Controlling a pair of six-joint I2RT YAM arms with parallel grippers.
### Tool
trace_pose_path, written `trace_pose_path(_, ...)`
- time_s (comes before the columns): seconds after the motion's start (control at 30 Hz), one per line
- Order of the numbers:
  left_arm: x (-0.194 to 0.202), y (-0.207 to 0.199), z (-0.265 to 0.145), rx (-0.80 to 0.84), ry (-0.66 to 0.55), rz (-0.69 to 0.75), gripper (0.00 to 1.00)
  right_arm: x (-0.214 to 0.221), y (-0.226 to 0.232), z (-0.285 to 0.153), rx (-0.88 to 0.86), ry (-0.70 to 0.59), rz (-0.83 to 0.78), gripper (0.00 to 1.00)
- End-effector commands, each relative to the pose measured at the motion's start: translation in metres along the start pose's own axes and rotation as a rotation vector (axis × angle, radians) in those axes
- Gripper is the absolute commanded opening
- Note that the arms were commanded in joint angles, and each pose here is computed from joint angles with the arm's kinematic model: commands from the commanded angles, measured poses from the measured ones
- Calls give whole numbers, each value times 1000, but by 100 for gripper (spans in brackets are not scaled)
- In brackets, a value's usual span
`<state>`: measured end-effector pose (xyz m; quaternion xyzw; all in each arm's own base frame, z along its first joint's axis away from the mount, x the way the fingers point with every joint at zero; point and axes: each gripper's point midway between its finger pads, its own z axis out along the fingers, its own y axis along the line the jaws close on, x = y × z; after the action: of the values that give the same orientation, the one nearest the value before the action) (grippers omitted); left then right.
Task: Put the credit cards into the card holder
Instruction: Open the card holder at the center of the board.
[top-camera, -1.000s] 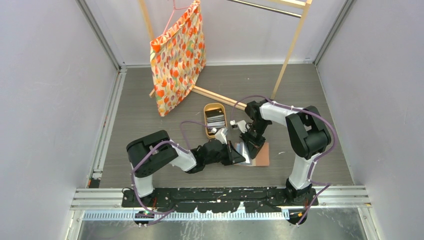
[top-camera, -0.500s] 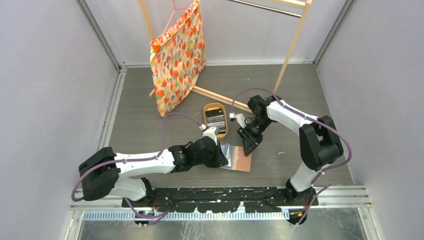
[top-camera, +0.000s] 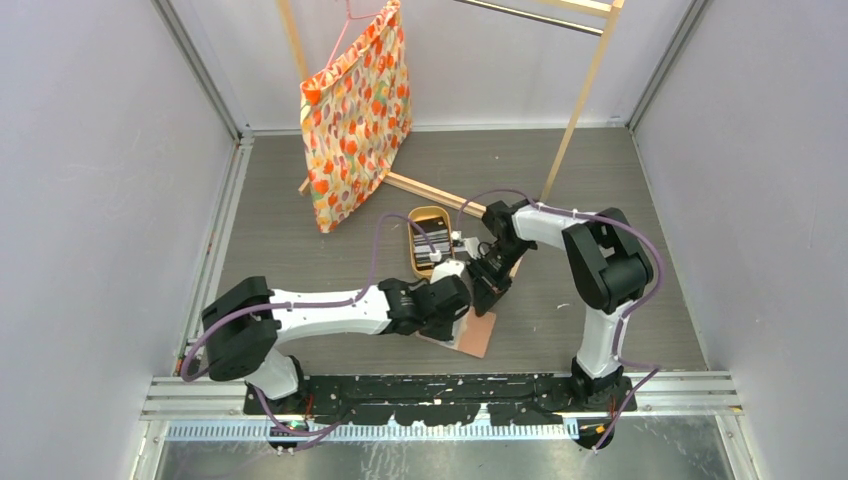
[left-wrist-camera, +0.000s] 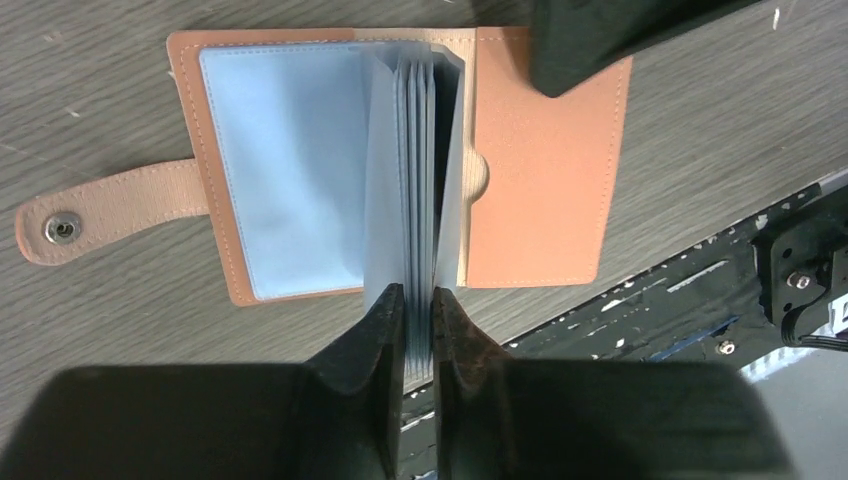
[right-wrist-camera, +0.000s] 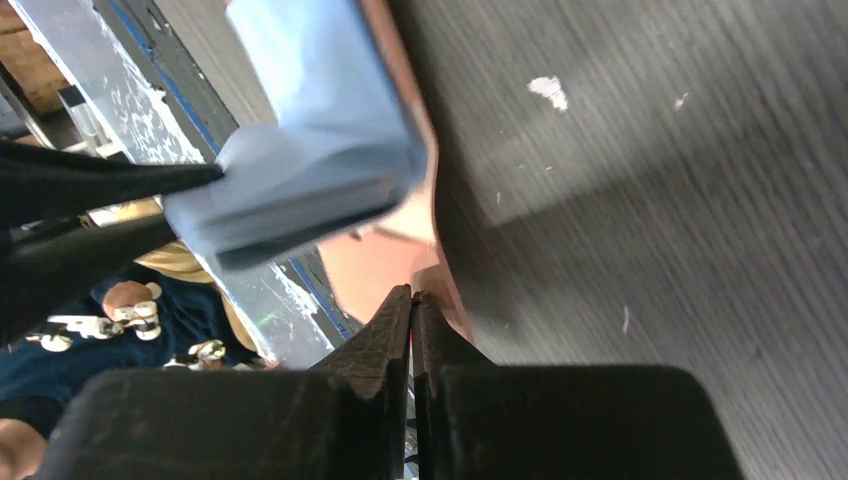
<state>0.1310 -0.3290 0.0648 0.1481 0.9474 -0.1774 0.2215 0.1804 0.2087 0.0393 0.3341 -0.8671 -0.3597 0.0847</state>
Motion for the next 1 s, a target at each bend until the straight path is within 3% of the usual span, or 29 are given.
trace_pose_path(0.0, -8, -15, -3, 5, -19, 71, 20, -7, -3, 10, 2, 9, 43, 8)
trace_pose_path(0.23, -11, -42, -8, 86, -47, 90, 39, -7, -10, 14, 47, 28, 54, 8)
trace_pose_path(0.7, -21, -82, -23, 283, -121, 81, 45, -5, -5, 15, 31, 40, 41, 7)
trace_pose_path(0.97, -10, -86, 3, 326, -98, 59, 47, -10, -4, 2, 64, 19, -3, 8)
